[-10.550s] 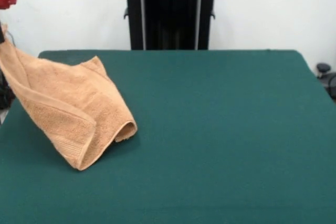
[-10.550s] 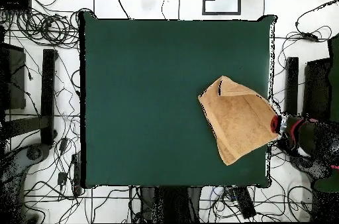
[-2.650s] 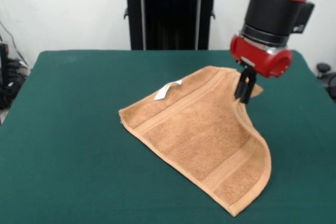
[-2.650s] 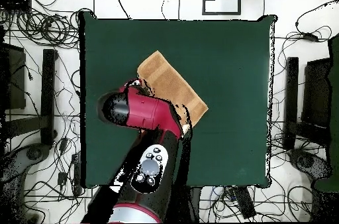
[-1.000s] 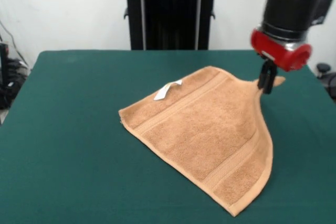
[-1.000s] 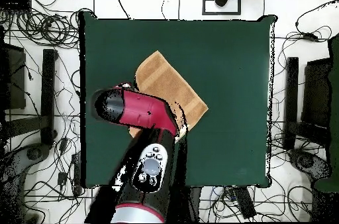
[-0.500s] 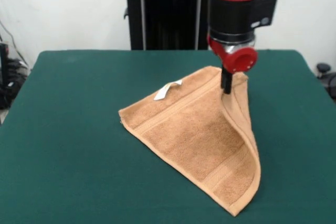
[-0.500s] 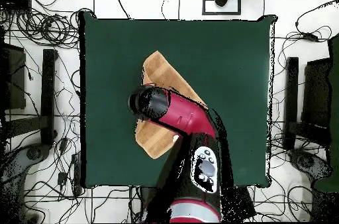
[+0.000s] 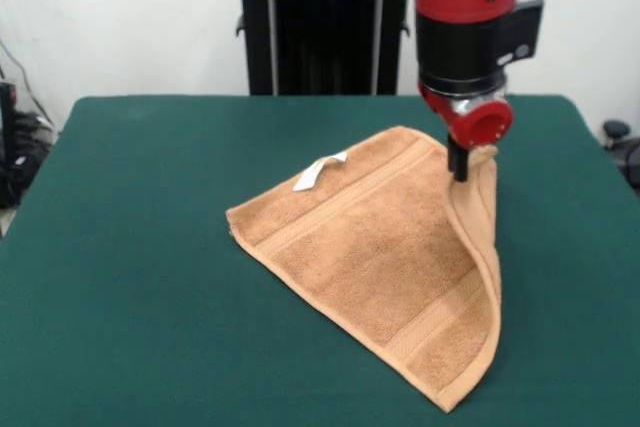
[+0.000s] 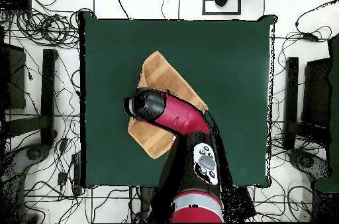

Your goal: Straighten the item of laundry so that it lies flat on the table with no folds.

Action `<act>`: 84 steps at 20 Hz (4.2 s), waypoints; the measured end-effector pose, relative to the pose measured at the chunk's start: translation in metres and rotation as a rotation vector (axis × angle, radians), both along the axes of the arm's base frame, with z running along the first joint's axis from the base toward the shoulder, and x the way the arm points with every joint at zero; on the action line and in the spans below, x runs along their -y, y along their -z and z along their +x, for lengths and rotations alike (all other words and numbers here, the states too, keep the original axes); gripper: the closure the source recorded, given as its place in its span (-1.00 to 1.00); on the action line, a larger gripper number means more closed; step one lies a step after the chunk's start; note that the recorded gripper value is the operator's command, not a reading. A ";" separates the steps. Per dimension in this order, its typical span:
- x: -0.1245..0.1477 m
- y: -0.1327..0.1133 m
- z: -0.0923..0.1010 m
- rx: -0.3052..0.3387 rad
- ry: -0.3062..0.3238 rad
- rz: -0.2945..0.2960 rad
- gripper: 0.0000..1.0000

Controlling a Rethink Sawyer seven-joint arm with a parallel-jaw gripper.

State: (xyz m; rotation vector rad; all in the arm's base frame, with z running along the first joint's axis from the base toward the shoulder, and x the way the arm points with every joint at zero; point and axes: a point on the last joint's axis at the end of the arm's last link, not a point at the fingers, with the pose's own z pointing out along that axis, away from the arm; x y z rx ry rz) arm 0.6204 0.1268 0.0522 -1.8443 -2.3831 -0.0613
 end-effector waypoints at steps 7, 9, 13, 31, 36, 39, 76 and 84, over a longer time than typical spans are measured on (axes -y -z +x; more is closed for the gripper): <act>-0.017 -0.001 -0.003 0.001 -0.026 0.002 1.00; -0.018 -0.001 -0.003 0.002 -0.029 0.002 1.00; -0.026 -0.001 -0.005 0.003 -0.042 0.001 1.00; -0.123 -0.010 -0.008 0.045 -0.201 -0.031 1.00; -0.108 -0.011 -0.003 0.046 -0.174 -0.039 -1.00; -0.103 -0.012 -0.002 0.046 -0.170 -0.045 -1.00; -0.035 -0.019 -0.006 0.027 -0.093 -0.112 -1.00; 0.009 -0.017 -0.023 -0.015 -0.068 -0.134 -1.00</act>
